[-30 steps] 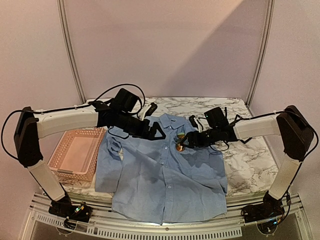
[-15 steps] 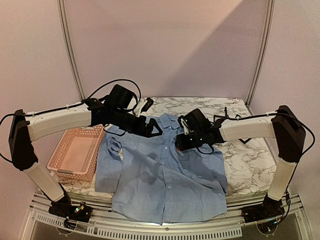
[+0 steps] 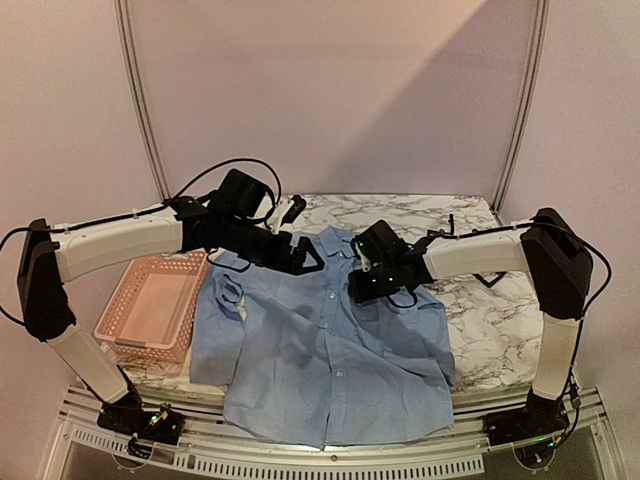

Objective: Remove the brooch from the garment
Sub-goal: Pick up the brooch from the flattened clothing.

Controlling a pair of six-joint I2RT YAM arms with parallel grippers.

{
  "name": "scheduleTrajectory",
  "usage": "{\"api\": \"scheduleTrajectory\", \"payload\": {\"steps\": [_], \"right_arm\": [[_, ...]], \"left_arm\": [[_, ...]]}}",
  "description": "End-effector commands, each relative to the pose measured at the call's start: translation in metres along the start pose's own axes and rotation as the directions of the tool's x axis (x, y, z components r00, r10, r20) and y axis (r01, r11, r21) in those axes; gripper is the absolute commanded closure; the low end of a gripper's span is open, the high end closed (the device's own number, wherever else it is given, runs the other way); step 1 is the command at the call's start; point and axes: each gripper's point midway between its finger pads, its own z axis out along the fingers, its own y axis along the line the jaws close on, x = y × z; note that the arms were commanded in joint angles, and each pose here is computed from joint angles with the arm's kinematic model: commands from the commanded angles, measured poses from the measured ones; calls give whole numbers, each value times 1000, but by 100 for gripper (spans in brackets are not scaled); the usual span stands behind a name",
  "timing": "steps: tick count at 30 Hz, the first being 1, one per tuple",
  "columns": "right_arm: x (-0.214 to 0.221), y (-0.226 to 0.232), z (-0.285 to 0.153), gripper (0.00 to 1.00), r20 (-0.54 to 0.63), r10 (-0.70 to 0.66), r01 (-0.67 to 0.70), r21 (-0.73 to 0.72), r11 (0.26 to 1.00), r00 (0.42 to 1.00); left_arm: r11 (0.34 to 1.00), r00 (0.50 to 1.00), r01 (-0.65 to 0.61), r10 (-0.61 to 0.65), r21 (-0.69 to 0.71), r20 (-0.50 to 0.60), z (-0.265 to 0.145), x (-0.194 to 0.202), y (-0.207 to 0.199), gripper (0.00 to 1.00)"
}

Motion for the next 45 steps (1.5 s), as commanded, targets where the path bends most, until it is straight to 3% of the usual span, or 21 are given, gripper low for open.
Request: {"api": "scheduleTrajectory", "payload": {"steps": [1, 9, 18, 25, 31, 39, 45], "right_arm": [[12, -6, 12, 54, -40, -26, 28, 49, 998, 999], [12, -25, 9, 67, -20, 15, -12, 158, 987, 1000], [4, -25, -1, 75, 8, 37, -37, 149, 988, 999], [-1, -34, -7, 92, 26, 60, -63, 164, 985, 998], [-3, -43, -13, 96, 35, 84, -88, 145, 985, 996], [-8, -42, -27, 96, 54, 91, -88, -56, 995, 994], [-12, -23, -40, 99, 71, 33, -15, -244, 970, 997]], "left_arm": [[1000, 1000, -4, 4, -15, -6, -4, 3, 4, 1], [1000, 1000, -4, 4, -19, -6, -4, 3, 5, 1], [1000, 1000, -2, 2, -20, -9, -3, 4, 6, 1], [1000, 1000, 2, -2, -14, -15, -2, 5, 5, 1], [1000, 1000, 1, -1, -11, -17, -1, 5, 5, 1], [1000, 999, -8, 9, 18, -32, 1, 7, 0, 1], [994, 995, -87, 89, 71, -33, 4, 10, -16, 1]]}}
